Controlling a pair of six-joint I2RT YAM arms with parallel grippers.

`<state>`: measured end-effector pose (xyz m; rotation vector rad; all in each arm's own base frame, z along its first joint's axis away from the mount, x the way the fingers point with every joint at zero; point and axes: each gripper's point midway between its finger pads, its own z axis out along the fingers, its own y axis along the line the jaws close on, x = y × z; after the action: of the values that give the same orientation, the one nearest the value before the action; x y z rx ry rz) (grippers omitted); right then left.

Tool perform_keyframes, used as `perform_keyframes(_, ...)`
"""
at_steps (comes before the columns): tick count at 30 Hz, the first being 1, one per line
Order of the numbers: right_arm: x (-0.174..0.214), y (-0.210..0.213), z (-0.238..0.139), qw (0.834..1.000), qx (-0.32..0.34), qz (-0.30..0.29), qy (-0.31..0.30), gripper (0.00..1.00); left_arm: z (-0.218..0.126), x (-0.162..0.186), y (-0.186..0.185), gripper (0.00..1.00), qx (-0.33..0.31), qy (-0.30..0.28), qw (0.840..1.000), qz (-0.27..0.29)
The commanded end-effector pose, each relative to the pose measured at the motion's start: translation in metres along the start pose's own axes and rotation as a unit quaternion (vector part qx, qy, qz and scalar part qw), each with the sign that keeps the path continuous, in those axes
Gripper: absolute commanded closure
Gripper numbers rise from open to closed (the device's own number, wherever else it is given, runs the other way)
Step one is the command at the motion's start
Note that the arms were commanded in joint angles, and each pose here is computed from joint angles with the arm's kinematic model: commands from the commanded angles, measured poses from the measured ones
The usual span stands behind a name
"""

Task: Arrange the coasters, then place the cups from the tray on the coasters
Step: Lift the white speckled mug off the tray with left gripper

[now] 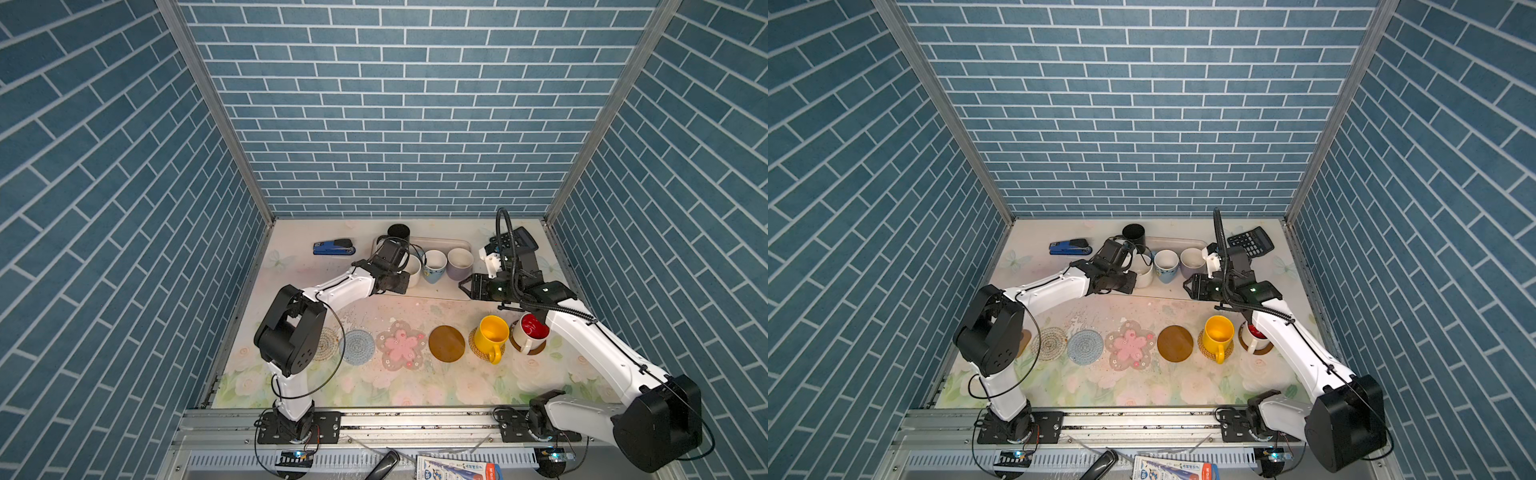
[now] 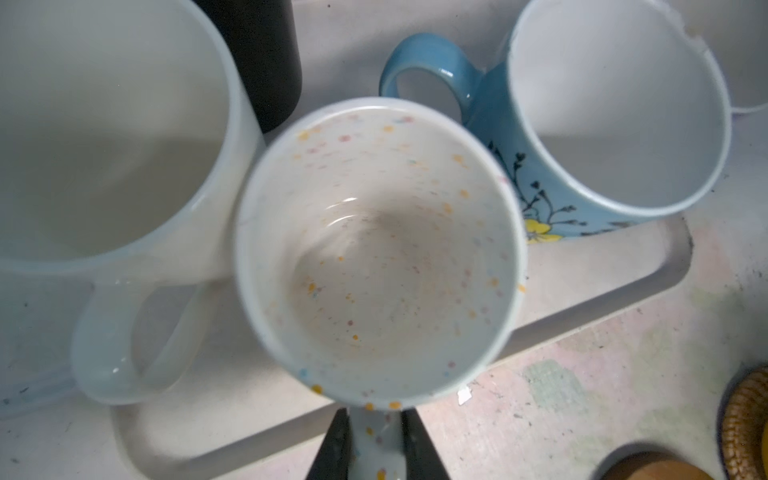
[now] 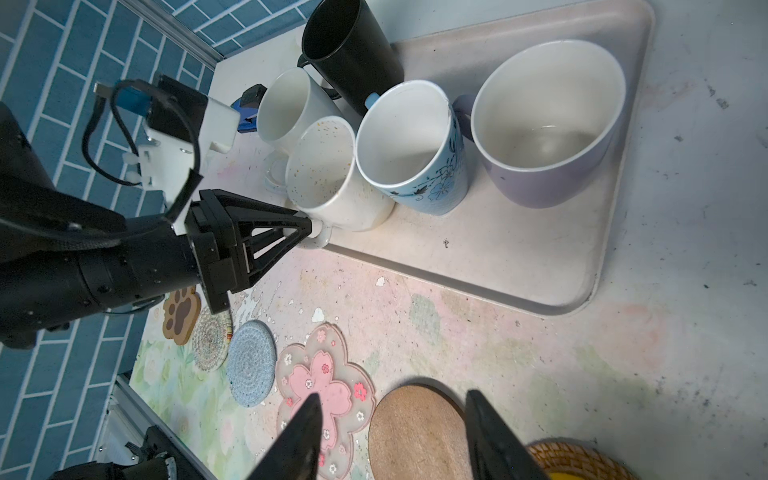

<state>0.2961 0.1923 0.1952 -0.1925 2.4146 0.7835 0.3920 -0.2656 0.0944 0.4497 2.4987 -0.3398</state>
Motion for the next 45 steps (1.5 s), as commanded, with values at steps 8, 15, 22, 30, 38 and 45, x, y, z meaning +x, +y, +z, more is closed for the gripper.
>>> perform_keyframes(8, 0.008, -0.004, -0.001, 1.000, 0.007, 0.003, 0.000, 0.23, 0.002, 0.004, 0.006, 0.99, -0.003, 0.000, 1.000, -0.004)
perform_keyframes(15, 0.011, -0.006, -0.009, 1.000, 0.015, 0.002, -0.006, 0.20, -0.016, -0.007, 0.001, 1.00, 0.004, -0.020, 1.000, 0.000)
perform_keyframes(22, 0.011, -0.003, -0.015, 1.000, 0.011, 0.004, -0.012, 0.20, -0.043, -0.017, -0.010, 1.00, 0.018, -0.045, 0.999, 0.006)
perform_keyframes(30, 0.010, -0.002, -0.010, 1.000, 0.003, 0.010, -0.008, 0.20, -0.062, -0.011, -0.020, 1.00, 0.023, -0.061, 0.998, 0.014)
perform_keyframes(38, 0.007, -0.001, -0.004, 1.000, -0.002, 0.013, -0.004, 0.19, -0.043, -0.004, -0.010, 1.00, -0.003, -0.059, 0.998, 0.007)
perform_keyframes(45, 0.010, -0.005, 0.002, 1.000, 0.006, 0.009, 0.008, 0.19, -0.040, -0.018, -0.011, 1.00, -0.007, -0.081, 0.997, 0.005)
